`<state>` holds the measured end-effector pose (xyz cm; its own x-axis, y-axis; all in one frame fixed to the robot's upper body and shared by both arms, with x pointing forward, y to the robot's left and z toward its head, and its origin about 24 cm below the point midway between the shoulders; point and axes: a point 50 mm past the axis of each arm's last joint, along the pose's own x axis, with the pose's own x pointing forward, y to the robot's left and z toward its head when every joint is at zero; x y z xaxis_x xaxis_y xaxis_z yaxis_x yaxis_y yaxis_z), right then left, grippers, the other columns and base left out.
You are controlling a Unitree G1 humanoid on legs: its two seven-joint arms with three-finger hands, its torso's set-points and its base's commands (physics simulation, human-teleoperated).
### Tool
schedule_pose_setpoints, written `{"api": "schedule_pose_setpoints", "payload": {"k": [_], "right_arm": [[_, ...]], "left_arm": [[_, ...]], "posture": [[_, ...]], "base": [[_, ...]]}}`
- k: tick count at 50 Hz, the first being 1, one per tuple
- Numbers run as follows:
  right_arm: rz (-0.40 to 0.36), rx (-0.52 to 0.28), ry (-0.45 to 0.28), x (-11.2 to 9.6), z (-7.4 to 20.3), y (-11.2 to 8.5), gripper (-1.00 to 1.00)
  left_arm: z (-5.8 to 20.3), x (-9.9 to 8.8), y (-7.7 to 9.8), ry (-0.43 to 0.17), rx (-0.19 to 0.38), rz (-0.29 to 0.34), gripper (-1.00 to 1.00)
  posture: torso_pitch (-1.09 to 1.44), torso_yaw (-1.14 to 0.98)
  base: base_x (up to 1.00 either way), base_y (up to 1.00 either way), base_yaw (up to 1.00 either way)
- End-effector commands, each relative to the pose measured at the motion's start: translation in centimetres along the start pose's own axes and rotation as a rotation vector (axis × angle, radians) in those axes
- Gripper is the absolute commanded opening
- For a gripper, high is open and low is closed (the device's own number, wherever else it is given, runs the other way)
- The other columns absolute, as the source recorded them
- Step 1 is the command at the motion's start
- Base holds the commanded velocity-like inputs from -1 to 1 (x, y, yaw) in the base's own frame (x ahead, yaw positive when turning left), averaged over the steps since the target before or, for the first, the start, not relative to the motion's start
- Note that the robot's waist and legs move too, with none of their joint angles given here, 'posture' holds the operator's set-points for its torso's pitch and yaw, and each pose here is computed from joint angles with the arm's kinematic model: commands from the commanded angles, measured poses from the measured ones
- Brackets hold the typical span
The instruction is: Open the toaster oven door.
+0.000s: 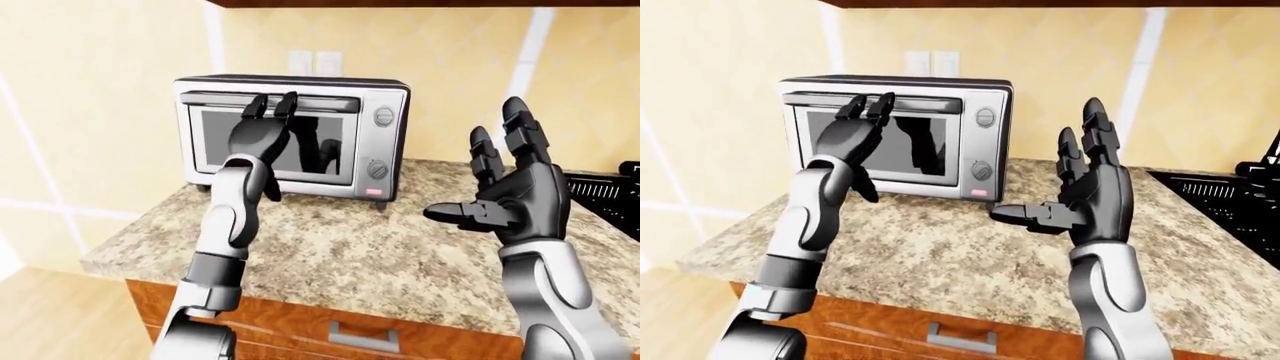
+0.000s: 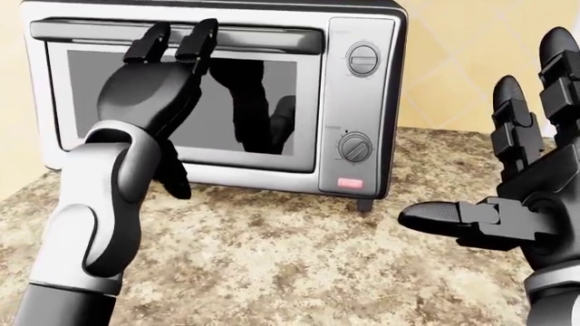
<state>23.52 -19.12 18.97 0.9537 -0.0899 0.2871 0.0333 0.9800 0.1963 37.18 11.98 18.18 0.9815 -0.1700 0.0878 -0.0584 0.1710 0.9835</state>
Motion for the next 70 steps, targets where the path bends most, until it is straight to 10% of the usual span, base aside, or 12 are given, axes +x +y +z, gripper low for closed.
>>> {"api": "schedule_pose_setpoints", "payload": {"k": [1, 46, 55, 70], "right_arm": [[0.020, -0.001, -0.072, 0.1, 1.2, 0.4, 1.00], [0.012, 0.006, -0.061, 0.0, 0.4, 0.1, 1.00], [0.012, 0.007, -0.064, 0.0, 0.6, 0.1, 1.00], [0.010, 0.007, -0.067, -0.1, 0.8, 0.1, 1.00]], "left_arm": [[0.5, 0.5, 2.1, -0.023, 0.029, 0.085, 1.00], [-0.3, 5.2, 1.4, 0.005, 0.099, -0.010, 0.99], [-0.3, 5.2, 1.2, 0.006, 0.106, -0.017, 0.53], [-0.7, 5.1, 0.8, 0.019, 0.120, -0.031, 0.36]], "posture": [[-0.54, 0.00], [-0.54, 0.00], [-0.54, 0.00], [-0.54, 0.00]], "base": [[0.00, 0.00, 0.00], [0.00, 0.00, 0.00], [0.00, 0.00, 0.00], [0.00, 0.00, 0.00]]}}
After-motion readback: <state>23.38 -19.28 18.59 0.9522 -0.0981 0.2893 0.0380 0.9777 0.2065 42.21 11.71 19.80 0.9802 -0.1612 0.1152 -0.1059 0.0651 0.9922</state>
